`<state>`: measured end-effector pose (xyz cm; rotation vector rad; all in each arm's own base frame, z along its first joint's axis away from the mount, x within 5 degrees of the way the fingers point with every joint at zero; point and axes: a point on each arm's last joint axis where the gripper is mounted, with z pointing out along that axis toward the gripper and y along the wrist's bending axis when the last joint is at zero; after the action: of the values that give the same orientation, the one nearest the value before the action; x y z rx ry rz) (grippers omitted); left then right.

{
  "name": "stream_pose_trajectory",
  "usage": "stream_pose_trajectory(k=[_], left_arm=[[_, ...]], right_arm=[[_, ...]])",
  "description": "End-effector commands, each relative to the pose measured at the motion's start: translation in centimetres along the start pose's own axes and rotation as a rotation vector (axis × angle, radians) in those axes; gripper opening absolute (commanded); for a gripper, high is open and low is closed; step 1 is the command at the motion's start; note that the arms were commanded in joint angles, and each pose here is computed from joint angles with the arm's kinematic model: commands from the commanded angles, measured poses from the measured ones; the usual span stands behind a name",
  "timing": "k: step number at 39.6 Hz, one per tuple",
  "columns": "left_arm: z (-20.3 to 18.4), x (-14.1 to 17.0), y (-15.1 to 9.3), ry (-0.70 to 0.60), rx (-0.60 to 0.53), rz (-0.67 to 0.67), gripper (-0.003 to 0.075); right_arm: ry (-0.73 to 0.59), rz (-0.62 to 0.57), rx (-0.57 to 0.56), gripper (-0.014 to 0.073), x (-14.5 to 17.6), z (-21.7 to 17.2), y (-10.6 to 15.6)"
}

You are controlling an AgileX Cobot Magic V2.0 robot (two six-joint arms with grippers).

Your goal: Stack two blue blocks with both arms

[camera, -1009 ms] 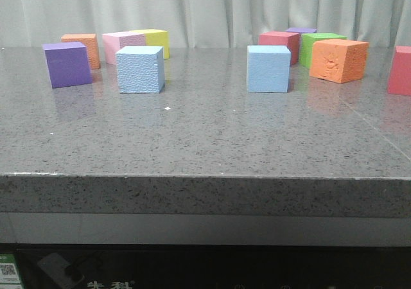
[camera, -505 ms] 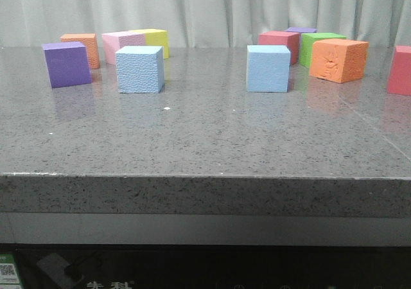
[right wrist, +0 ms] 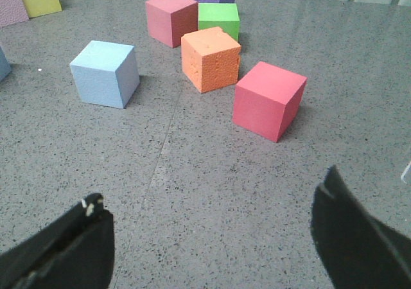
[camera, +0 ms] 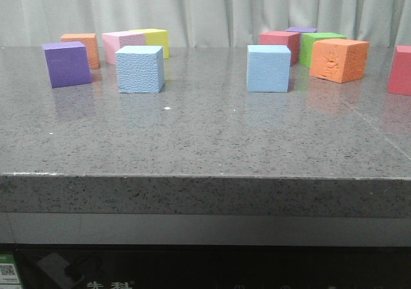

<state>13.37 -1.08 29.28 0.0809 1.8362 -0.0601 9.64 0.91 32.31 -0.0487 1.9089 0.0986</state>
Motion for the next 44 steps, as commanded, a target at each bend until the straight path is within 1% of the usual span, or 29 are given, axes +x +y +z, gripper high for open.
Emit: stream_pose_trajectory(k=[1, 5, 8, 12, 18, 21, 26, 29, 33, 38, 44], left_arm=[[-0.2, -2.0, 0.1, -0.119, -0.008, -0.014, 0.0680], [-0.2, -2.0, 0.1, -0.119, -0.008, -0.014, 0.0680], [-0.2, -2.0, 0.1, -0.119, -0.008, -0.014, 0.0680], [-0.2, -2.0, 0.1, -0.119, -0.008, -0.014, 0.0680], [-0.2, -2.0, 0.1, -0.119, -0.008, -0.014, 0.0680], [-0.2, -2.0, 0.1, -0.119, -0.008, -0.014, 0.0680], [-0.2, -2.0, 0.1, -0.119, -0.008, -0.014, 0.0680], [-0.2, -2.0, 0.1, -0.119, -0.008, -0.014, 0.0680], [-0.2, -2.0, 0.1, -0.119, -0.008, -0.014, 0.0680], [-0.2, -2.0, 0.1, -0.119, -0.008, -0.014, 0.0680], [-0.2, -2.0, 0.1, -0.119, -0.008, -0.014, 0.0680]], right_arm=[[-0.110, 0.007, 0.001, 0.0641, -1.9, -0.3, 0.0], [-0.125, 0.043, -0.014, 0.0641, -2.4, 0.1, 0.1], [-0.092, 0.070, -0.026, 0.0641, -3.4, 1.2, 0.2], [-0.023, 0.079, -0.028, 0.0641, -5.5, 3.5, 0.3], [0.119, 0.087, -0.042, 0.0641, -8.6, 8.0, 0.5], [0.162, 0.131, -0.070, 0.0641, -10.3, 10.0, 1.0], [0.250, 0.170, -0.120, 0.0641, -12.5, 14.0, 2.8], [0.300, 0.166, -0.142, 0.0641, -13.1, 16.4, 4.4], [0.342, 0.158, -0.127, 0.0641, -14.0, 18.9, 6.4], [0.399, 0.163, -0.091, 0.0641, -13.9, 22.2, 9.0], [0.464, 0.202, -0.069, 0.0641, -13.5, 25.9, 10.5]])
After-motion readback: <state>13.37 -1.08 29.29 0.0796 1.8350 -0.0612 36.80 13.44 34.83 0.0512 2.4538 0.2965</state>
